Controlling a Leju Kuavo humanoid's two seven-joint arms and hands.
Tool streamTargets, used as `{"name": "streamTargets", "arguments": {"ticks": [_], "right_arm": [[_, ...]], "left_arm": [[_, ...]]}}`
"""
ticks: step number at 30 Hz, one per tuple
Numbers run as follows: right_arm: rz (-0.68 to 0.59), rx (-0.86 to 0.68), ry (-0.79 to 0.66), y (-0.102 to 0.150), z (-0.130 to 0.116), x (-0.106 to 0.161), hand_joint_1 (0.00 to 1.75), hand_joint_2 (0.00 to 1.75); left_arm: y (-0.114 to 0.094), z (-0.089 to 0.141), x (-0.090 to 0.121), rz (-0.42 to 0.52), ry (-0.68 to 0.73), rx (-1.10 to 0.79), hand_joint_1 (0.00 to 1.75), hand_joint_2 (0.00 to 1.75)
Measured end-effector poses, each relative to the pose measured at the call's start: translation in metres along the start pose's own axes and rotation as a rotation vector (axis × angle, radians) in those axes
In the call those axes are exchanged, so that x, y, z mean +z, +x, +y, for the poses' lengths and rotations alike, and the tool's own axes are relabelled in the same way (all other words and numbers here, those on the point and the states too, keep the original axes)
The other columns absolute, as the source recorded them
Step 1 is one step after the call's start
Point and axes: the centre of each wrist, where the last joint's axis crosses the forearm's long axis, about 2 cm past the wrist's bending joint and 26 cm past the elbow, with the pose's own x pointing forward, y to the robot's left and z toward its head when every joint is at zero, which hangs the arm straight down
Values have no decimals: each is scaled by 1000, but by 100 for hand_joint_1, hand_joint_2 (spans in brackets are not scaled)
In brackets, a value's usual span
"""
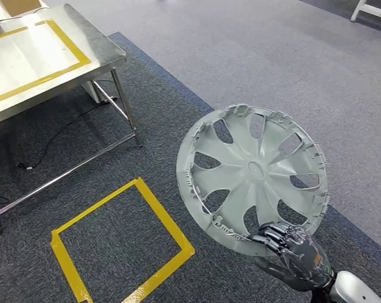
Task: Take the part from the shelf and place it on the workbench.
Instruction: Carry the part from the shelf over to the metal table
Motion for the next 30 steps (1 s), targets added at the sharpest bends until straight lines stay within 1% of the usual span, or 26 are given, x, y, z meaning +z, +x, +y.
{"name": "streamTargets", "arguments": {"ticks": [30], "right_arm": [[-2, -8, 1, -2, 3, -1, 175, 175]], "left_arm": [[0, -1, 0, -8, -9, -3, 0, 175]]}}
